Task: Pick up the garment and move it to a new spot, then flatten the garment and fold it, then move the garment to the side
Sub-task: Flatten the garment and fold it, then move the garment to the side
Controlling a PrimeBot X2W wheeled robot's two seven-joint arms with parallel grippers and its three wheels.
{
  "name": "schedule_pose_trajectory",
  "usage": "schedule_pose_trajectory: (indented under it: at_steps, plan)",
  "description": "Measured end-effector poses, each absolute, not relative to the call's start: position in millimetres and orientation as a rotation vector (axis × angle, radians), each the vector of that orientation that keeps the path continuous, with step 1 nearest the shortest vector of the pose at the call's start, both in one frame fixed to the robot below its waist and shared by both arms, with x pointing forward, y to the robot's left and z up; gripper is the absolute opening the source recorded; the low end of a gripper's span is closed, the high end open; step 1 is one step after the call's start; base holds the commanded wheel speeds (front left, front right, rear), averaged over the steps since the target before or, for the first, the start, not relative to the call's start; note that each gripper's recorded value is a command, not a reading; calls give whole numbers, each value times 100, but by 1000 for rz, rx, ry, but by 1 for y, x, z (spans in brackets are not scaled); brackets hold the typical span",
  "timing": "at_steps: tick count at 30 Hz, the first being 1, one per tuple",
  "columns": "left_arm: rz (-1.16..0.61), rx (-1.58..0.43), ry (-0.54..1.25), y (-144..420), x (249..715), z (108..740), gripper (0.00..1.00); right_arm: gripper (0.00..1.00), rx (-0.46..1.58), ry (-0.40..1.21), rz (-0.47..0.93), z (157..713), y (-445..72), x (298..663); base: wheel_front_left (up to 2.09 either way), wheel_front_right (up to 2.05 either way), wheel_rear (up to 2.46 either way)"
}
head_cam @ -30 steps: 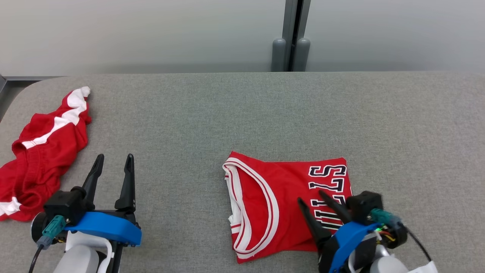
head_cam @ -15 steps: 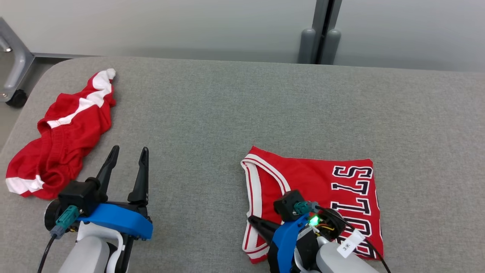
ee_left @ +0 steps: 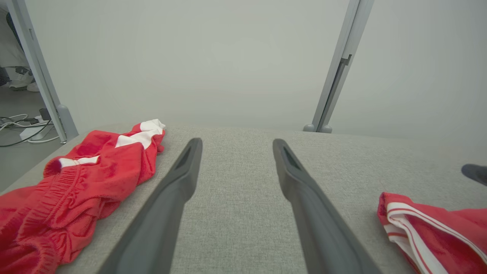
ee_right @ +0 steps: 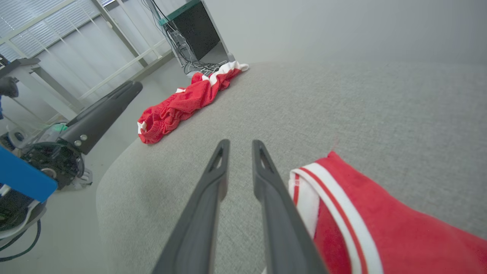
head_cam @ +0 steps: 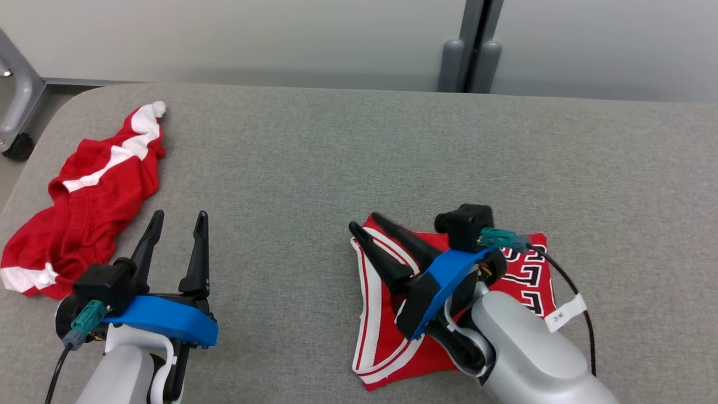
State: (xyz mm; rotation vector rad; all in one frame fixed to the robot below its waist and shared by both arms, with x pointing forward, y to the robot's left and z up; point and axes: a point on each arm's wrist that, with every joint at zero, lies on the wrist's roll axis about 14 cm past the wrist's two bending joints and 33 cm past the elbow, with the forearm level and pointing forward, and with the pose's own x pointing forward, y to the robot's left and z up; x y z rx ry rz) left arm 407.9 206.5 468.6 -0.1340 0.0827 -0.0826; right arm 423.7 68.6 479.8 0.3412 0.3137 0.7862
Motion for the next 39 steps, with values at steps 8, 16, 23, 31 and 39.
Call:
schedule_pose_trajectory:
  at_steps: [8,16,23,31,39]
  plan:
    - [-93,-163,53,196,407,477,100,100,345,29,513,531,-30,457,0,0,0]
    - [-125,-172,36,182,403,483,100,100,258,-51,187,536,-154,433,0,0,0]
    - [-125,-177,14,180,392,491,100,100,165,-19,106,533,-190,398,0,0,0]
    - [-131,-181,16,176,384,491,100,100,132,-26,66,532,-207,380,0,0,0]
    - [-130,-177,39,175,381,483,100,100,139,-17,48,527,-211,377,0,0,0]
